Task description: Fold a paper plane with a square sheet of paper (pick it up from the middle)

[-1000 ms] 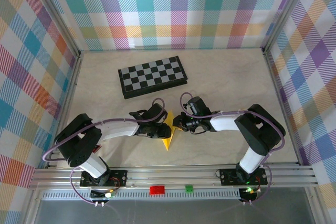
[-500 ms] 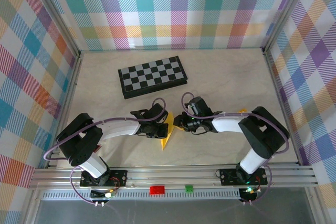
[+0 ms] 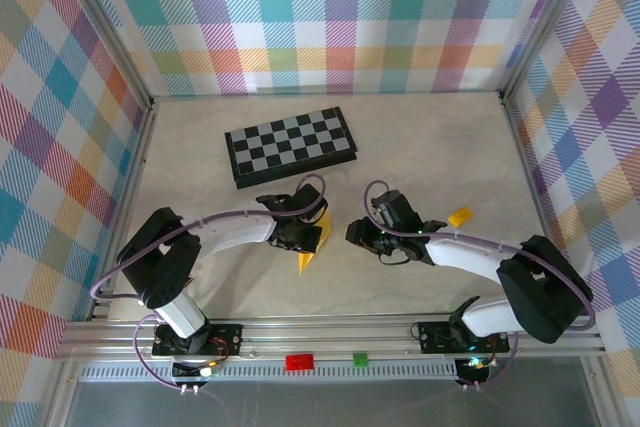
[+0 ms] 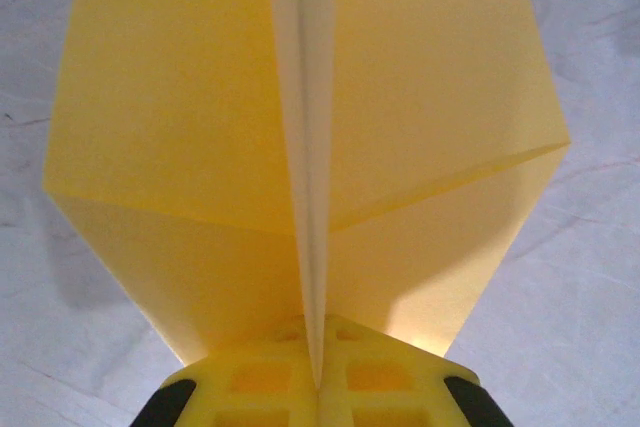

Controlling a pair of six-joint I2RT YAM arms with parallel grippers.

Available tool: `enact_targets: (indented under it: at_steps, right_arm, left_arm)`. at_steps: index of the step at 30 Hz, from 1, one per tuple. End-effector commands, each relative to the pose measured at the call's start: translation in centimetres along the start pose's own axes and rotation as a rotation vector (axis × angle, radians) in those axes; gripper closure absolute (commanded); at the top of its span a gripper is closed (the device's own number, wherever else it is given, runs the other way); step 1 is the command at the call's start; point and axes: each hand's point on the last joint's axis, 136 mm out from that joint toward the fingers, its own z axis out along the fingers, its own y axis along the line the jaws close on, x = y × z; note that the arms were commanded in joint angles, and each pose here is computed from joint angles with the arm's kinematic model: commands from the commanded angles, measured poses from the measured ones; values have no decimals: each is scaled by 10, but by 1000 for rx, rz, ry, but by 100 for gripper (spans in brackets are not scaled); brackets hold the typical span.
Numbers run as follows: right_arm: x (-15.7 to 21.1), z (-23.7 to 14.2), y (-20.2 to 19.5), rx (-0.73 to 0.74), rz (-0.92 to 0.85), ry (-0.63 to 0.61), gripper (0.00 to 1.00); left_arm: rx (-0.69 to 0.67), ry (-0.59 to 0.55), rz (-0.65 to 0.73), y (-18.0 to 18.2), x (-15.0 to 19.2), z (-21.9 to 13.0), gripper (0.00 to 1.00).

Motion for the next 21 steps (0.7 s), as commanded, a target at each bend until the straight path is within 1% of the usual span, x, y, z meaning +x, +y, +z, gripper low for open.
enact_targets:
  at_steps: [1, 10, 17, 21]
  right_arm:
    - [-2, -7, -14, 51, 16, -40, 61]
    - [-5, -8, -18, 63, 25, -49, 60]
    - [-4, -1, -18, 56, 34, -29, 60]
    - [-4, 0, -17, 56, 37, -25, 60]
  left_arm:
    - [-70, 42, 23, 14, 2, 1, 94]
    - [-89, 54, 7, 18, 0, 9, 93]
    - [-102, 74, 3, 21, 4, 16, 89]
    - [-114, 74, 2, 24, 4, 17, 85]
